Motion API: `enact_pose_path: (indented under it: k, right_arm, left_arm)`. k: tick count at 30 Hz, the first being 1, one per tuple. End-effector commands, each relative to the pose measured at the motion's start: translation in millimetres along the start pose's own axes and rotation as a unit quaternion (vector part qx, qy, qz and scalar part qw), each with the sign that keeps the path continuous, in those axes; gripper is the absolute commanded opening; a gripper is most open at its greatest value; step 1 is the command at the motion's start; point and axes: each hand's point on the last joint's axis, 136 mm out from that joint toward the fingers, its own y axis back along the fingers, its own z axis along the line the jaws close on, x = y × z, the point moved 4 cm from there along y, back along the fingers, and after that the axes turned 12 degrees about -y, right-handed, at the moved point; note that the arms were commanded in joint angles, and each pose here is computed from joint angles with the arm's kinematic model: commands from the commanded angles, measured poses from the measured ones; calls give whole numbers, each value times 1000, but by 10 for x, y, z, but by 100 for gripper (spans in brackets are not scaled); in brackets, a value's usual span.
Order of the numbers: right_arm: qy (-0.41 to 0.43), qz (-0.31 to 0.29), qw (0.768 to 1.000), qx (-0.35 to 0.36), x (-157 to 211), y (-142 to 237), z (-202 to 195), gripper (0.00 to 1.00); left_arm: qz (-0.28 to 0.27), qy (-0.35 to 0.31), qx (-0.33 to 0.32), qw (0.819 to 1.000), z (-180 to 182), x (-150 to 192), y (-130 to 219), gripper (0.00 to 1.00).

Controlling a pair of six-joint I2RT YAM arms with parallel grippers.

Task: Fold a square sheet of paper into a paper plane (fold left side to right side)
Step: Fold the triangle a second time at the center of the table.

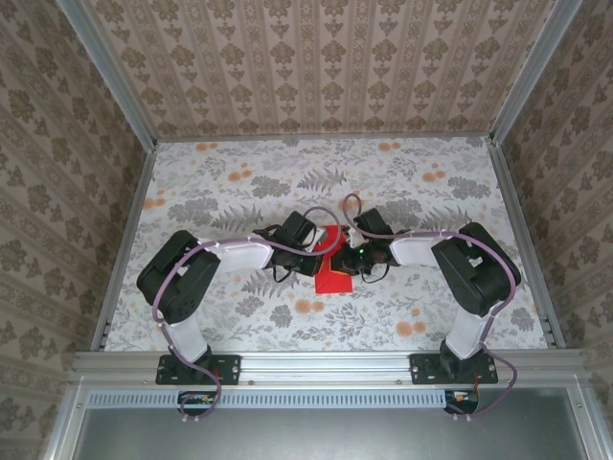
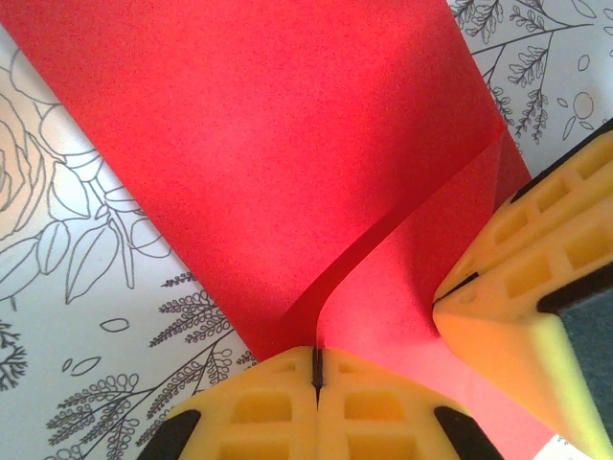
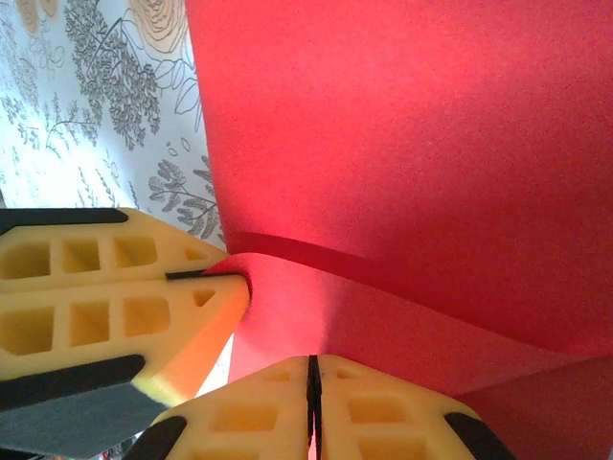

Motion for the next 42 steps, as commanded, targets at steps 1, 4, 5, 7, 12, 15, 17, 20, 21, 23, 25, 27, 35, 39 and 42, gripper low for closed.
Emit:
enact_pose_path:
  k: [1,4,5,7,12,15,17,20,21,23,25,27,35,39,42]
  right_arm:
    - [-1,4,1000,25,2,-29,-66,11]
    - [-6,8,999,36,14,-36,-104,11]
    - [-8,9,999,40,21,-41,-120,11]
    - [-14,14,999,48,38,-46,-160,11]
    - [-29,19,997,73,91,-41,-274,11]
    - [-36,22,996,82,122,-44,-326,11]
    - [-37,23,996,83,129,-47,-341,11]
    - [-39,24,995,85,133,-55,-355,11]
    - [-39,25,995,85,134,-57,-354,11]
    - [-40,26,995,86,137,-61,-361,11]
    - [-39,26,995,84,130,-60,-350,11]
    - [-39,26,996,83,124,-60,-340,11]
    - [-36,27,995,85,130,-57,-342,11]
    - [-36,28,995,85,132,-56,-340,11]
    - [-36,29,995,88,136,-54,-347,11]
  left_arm:
    - [31,-6,-12,999,13,134,-21,1]
    - [31,-6,-12,999,14,130,-23,1]
    - [32,-6,-11,999,11,129,-24,1]
    - [30,-6,-12,999,12,122,-18,1]
    - [8,-7,-5,1000,-33,-3,75,8]
    - [-12,-7,3,1000,-88,-123,186,15]
    - [-25,-5,4,1000,-105,-189,276,21]
    - [-36,0,2,999,-111,-229,423,28]
    - [-42,1,3,999,-124,-242,487,30]
    - [-49,6,11,999,-149,-236,581,31]
    - [-55,11,35,998,-218,-225,654,30]
    - [-58,23,79,995,-326,-188,672,28]
    - [-44,70,200,976,-581,-55,458,25]
    - [-18,77,210,975,-605,-32,304,25]
    - [2,77,198,977,-590,9,219,25]
